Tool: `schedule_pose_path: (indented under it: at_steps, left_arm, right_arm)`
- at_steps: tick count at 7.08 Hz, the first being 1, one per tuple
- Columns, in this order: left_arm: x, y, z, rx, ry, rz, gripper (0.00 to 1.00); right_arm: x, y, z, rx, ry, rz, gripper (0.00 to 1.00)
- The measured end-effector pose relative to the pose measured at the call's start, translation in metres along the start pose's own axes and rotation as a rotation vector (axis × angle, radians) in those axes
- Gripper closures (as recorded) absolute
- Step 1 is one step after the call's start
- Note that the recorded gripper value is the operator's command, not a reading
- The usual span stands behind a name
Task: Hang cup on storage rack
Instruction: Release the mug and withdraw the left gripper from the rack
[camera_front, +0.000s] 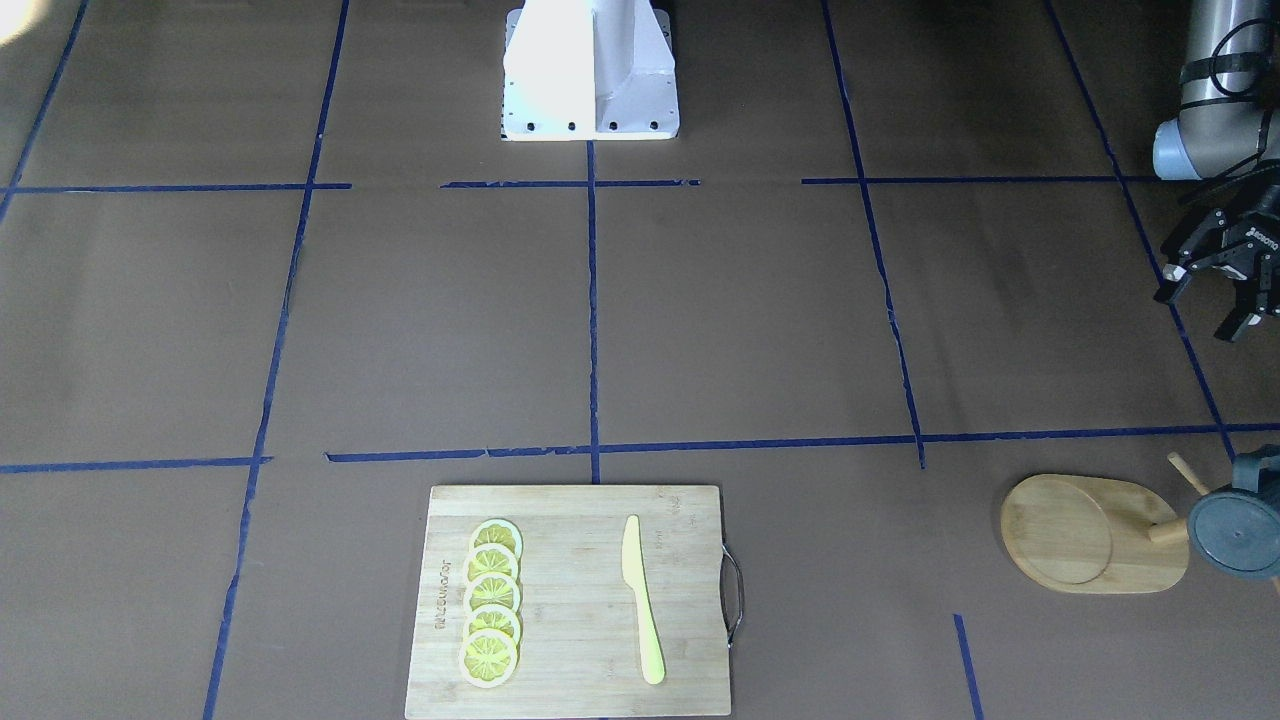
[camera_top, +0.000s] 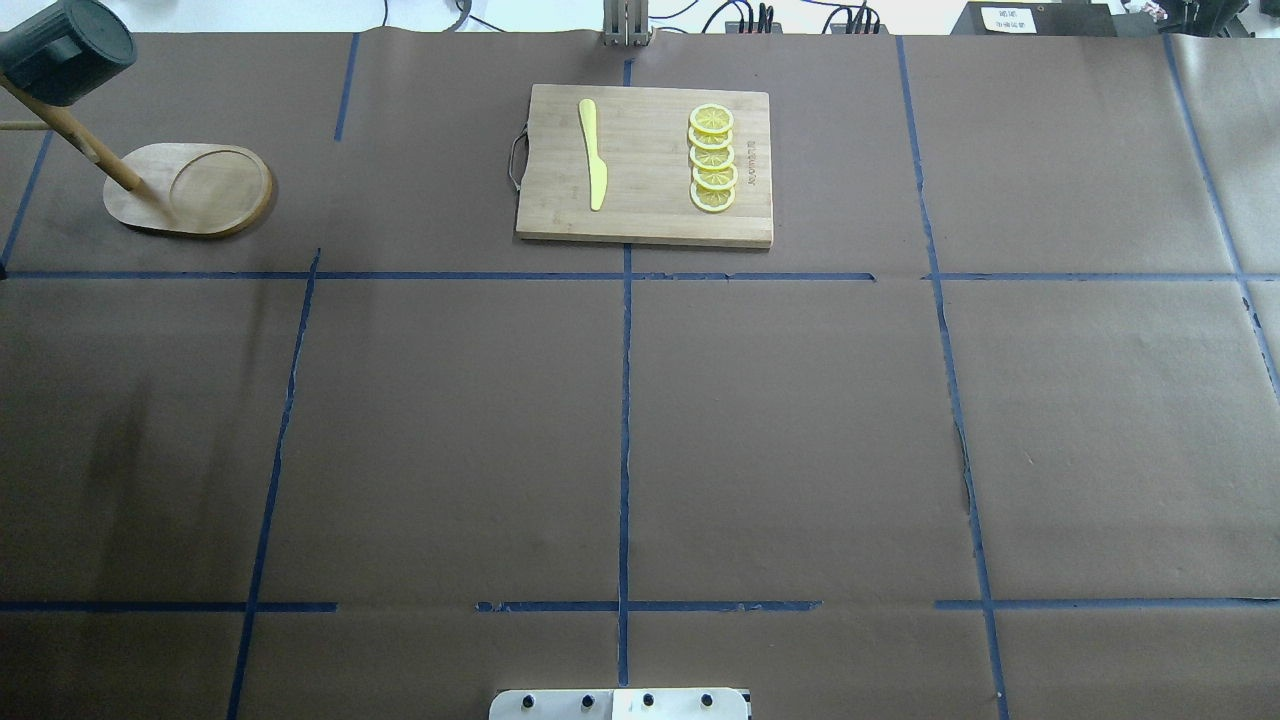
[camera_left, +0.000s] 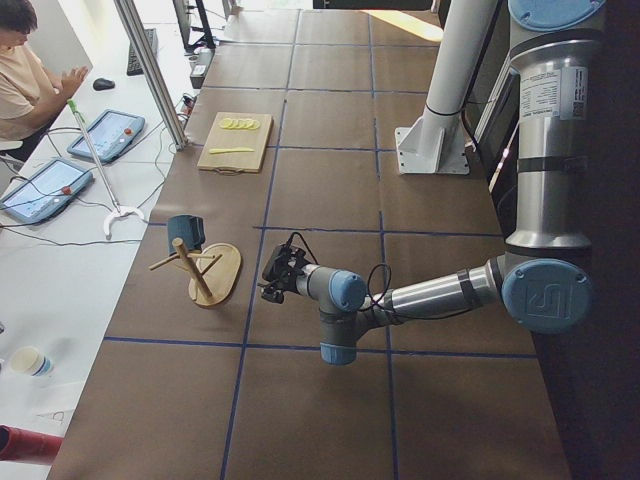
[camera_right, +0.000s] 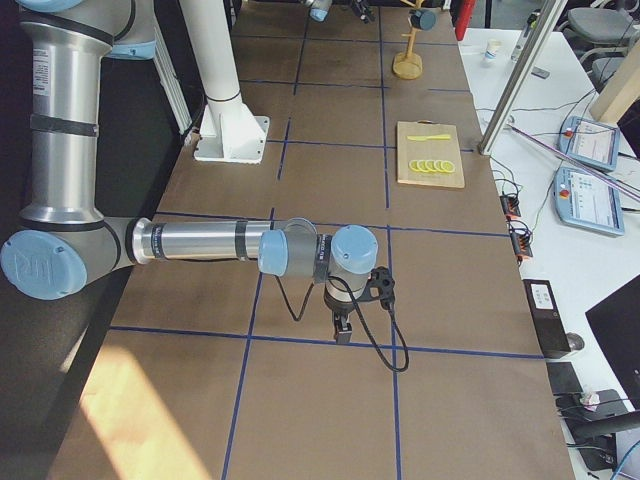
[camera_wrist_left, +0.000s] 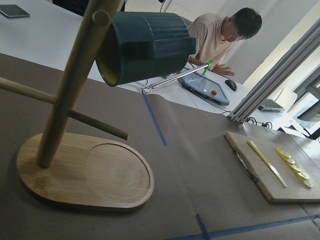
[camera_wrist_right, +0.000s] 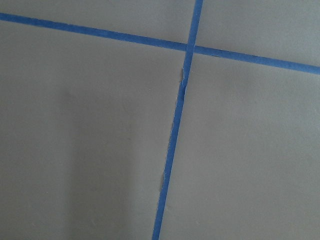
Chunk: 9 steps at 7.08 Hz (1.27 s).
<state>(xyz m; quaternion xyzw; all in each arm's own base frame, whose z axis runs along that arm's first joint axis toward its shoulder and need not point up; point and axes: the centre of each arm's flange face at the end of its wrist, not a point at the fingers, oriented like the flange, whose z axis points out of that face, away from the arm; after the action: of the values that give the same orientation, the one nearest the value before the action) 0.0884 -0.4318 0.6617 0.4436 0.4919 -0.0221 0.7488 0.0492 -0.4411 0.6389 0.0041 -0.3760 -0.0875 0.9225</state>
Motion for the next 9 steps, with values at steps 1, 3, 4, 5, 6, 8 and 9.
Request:
schedule_pose_path:
  at_steps: [1,3,4,5,6,8,9]
  left_arm:
    - [-0.022,0.001,-0.006,-0.054,-0.094,0.16,0.0]
    - [-0.074,-0.012,-0.025,-0.189,-0.283,0.441,0.0]
    - [-0.092,-0.025,-0.031,-0.263,-0.366,0.553,0.0]
    - [-0.101,-0.041,-0.033,-0.349,-0.451,0.658,0.0]
    - [-0.108,-0.056,-0.035,-0.45,-0.546,0.763,0.0]
    - [-0.128,-0.074,-0.042,-0.683,-0.73,0.95,0.0]
    - [-0.14,-0.078,-0.046,-0.796,-0.774,0.953,0.0]
  right_arm:
    - [0.0,0.0,0.0,0.0,0.0,0.0,0.0]
    - [0.0,0.0,0.0,0.0,0.0,0.0,0.0]
    - [0.0,0.0,0.0,0.0,0.0,0.0,0.0]
    - [0.0,0.0,0.0,0.0,0.0,0.0,0.0]
    - [0.0,0.0,0.0,-0.001,-0.001,0.001,0.0]
    - [0.0,0.0,0.0,0.0,-0.001,0.001,0.0]
    - [0.001,0.0,0.0,0.0,-0.001,0.001,0.0]
